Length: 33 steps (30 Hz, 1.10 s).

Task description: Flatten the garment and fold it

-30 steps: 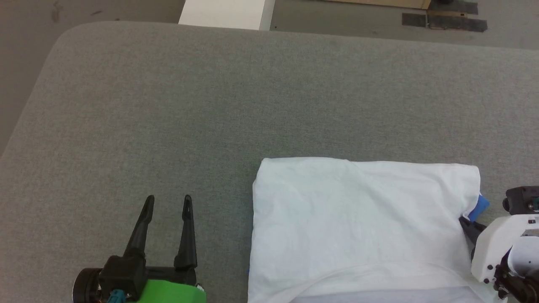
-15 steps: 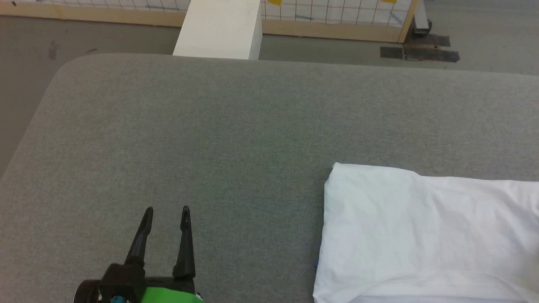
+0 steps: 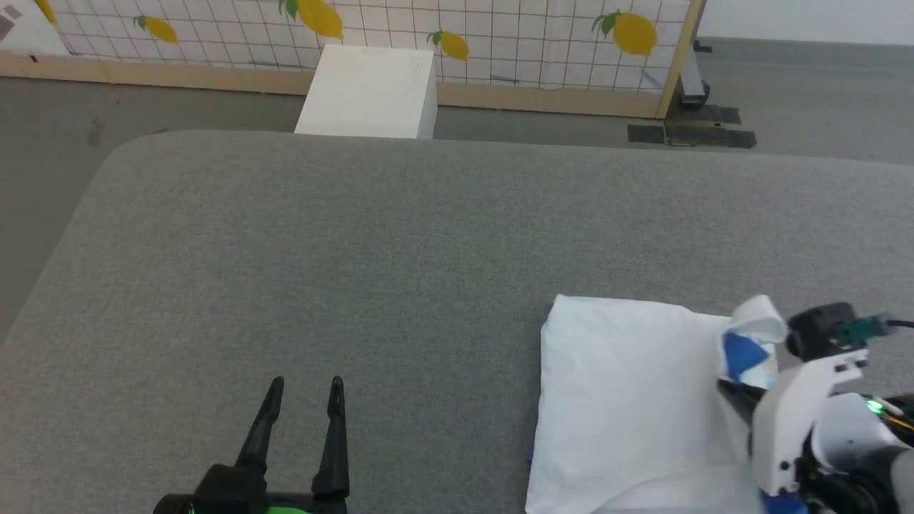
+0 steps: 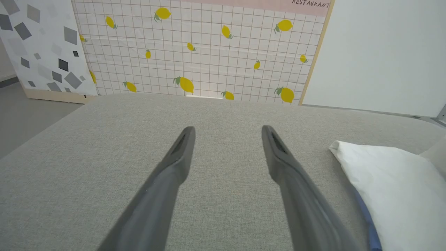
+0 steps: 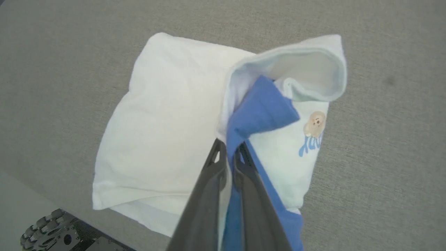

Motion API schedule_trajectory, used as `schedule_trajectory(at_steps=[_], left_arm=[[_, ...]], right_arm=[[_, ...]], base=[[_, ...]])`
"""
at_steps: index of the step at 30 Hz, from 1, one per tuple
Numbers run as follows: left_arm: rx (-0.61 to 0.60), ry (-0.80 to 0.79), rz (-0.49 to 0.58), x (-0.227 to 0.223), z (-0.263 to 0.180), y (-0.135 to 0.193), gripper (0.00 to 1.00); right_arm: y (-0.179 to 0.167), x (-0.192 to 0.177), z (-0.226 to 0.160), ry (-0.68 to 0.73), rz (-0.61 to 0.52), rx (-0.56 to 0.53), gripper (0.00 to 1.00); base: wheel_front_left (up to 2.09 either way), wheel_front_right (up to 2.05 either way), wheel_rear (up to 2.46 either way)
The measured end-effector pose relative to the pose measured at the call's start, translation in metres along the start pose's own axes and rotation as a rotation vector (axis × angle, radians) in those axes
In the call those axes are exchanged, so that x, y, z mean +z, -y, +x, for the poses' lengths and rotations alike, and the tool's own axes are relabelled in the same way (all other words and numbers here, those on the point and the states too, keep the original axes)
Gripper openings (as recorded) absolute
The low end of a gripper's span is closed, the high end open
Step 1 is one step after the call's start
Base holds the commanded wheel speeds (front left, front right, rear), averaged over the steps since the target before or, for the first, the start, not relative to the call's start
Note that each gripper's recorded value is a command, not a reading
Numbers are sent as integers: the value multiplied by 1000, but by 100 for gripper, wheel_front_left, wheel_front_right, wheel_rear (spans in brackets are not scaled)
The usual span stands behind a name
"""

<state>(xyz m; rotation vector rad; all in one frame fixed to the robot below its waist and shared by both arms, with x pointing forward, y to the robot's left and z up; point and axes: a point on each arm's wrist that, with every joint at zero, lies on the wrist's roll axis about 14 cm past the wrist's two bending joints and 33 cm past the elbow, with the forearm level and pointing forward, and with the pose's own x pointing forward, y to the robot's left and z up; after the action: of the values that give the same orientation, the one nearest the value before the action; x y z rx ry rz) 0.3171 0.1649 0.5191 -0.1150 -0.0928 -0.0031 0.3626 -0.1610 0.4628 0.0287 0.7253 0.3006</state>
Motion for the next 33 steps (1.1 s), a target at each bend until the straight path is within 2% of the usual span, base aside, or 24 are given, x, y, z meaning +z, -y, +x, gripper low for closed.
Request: schedule_trajectory(at_steps=[6,13,18,21,27,28,29,30,33], left_arm=[[1,-12,-2,-3,-3,-1,100],[2,-53,-9,-16,-1,0,100],[11,-65,-17,-20,5,0,100],[16,-77,-26,-25,6,1,100],[23,-82,-29,-26,6,-1,100],[26,-82,-29,-27,6,-2,100],[29,-84,-29,-27,5,-2,100],[29,-84,-29,-27,5,-2,100],[21,-83,-32,-27,4,-1,100]], right_arm=[[-49,15,14,6,-64,128,0],[-85,20,46,-19,-110,208,0],[-102,16,73,-56,-153,217,0],[-114,-2,94,-140,-206,210,0],[-116,-22,112,-214,-240,190,0],[-116,-22,114,-216,-241,188,15],[-116,-22,116,-216,-245,184,39],[-117,-21,116,-214,-248,185,98],[-128,-13,111,-189,-230,224,100]], base=[[0,0,0],[0,0,0],[0,0,0],[0,0,0],[0,0,0],[0,0,0],[0,0,0],[0,0,0],[0,0,0]])
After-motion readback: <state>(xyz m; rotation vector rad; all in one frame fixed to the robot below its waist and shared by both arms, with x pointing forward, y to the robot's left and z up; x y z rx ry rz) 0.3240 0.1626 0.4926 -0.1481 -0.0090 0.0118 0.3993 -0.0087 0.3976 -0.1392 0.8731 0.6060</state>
